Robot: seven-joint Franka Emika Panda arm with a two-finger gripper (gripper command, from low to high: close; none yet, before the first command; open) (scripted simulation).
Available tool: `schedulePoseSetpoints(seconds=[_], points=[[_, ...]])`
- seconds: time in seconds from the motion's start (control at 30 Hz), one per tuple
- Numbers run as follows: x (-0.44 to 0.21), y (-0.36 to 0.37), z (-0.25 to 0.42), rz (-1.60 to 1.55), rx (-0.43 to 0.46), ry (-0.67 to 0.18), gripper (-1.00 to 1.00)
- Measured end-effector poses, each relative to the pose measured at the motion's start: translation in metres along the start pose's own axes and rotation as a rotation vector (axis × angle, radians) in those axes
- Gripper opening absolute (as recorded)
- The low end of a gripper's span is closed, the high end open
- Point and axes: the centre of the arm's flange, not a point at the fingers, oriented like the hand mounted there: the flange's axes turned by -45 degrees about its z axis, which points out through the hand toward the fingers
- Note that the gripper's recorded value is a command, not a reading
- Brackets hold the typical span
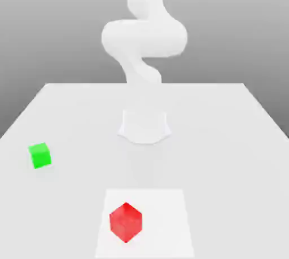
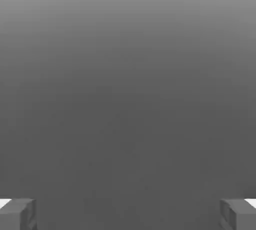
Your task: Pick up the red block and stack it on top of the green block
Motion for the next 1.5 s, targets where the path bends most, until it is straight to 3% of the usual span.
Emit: schedulePoseSetpoints(seconds=[0.33, 0.73, 0.93, 0.97, 1.2, 1.4, 1.5], points=[[-0.070, 0.020, 0.210, 0.266, -0.142, -0.307, 0.00], [-0.245, 0.047, 0.371, 0.610, -0.257, -0.657, 0.00], [-0.294, 0.048, 0.420, 0.638, -0.260, -0.684, 0.00], [-0.300, 0.048, 0.425, 0.637, -0.262, -0.684, -1.00], [-0.300, 0.048, 0.426, 0.637, -0.262, -0.683, -1.00], [-0.264, 0.051, 0.383, 0.641, -0.266, -0.682, -1.00], [-0.271, 0.132, 0.357, 0.752, -0.334, -0.667, -1.00]])
